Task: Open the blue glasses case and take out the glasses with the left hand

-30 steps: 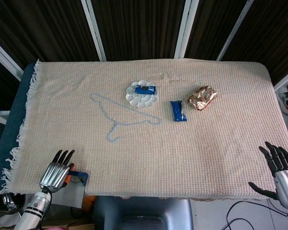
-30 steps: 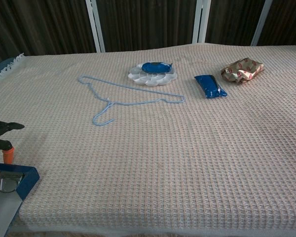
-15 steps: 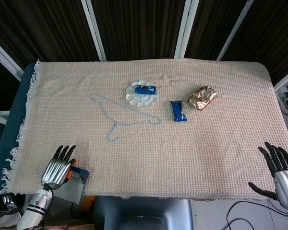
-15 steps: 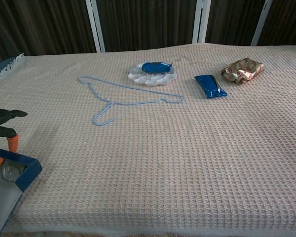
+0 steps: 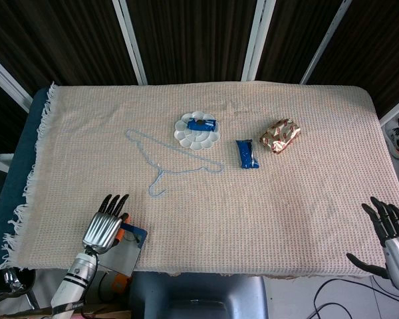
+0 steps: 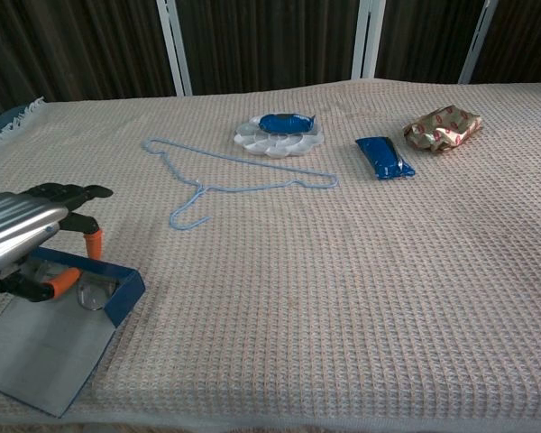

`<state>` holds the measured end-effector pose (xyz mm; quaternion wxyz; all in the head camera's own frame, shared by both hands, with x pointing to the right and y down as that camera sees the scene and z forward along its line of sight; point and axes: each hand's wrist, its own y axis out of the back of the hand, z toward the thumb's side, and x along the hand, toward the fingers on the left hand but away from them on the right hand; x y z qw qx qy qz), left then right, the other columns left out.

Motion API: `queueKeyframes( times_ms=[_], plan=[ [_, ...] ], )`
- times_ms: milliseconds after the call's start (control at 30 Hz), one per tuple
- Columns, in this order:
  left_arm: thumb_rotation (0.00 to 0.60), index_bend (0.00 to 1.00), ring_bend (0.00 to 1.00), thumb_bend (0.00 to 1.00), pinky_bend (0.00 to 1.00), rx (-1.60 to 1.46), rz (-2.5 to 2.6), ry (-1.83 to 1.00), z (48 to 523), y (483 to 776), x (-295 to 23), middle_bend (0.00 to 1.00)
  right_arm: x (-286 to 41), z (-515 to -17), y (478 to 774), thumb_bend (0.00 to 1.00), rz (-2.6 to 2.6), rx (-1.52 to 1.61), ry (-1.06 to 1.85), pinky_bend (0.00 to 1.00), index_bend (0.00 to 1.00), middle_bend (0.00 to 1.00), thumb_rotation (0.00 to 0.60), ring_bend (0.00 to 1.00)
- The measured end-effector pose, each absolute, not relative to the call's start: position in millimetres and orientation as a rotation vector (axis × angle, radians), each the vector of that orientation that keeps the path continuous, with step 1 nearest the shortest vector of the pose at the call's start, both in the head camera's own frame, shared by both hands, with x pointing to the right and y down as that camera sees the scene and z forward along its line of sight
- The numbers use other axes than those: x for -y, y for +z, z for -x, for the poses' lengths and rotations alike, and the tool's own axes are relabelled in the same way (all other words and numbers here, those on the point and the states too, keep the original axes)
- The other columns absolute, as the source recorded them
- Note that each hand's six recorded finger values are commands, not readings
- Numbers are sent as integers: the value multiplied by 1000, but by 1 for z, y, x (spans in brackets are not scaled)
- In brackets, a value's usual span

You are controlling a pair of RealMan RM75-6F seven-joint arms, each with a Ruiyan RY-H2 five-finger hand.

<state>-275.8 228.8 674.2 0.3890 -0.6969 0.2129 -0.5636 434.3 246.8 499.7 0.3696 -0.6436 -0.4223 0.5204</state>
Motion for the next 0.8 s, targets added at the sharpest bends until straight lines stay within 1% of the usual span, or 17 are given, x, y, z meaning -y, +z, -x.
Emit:
queueKeyframes(
  times_ms=[267, 800],
  plan=[
    [600, 521, 0, 445, 0, -663, 1764, -1390, 243, 679, -203, 0, -246, -439, 495, 133, 1655, 1103, 1327, 0, 0, 0, 600, 0],
    [600, 518, 0, 447, 0, -817, 1577, -1309, 226, 702, -180, 0, -245, -444, 489, 133, 1659, 1130, 1310, 0, 0, 0, 600, 0]
  ],
)
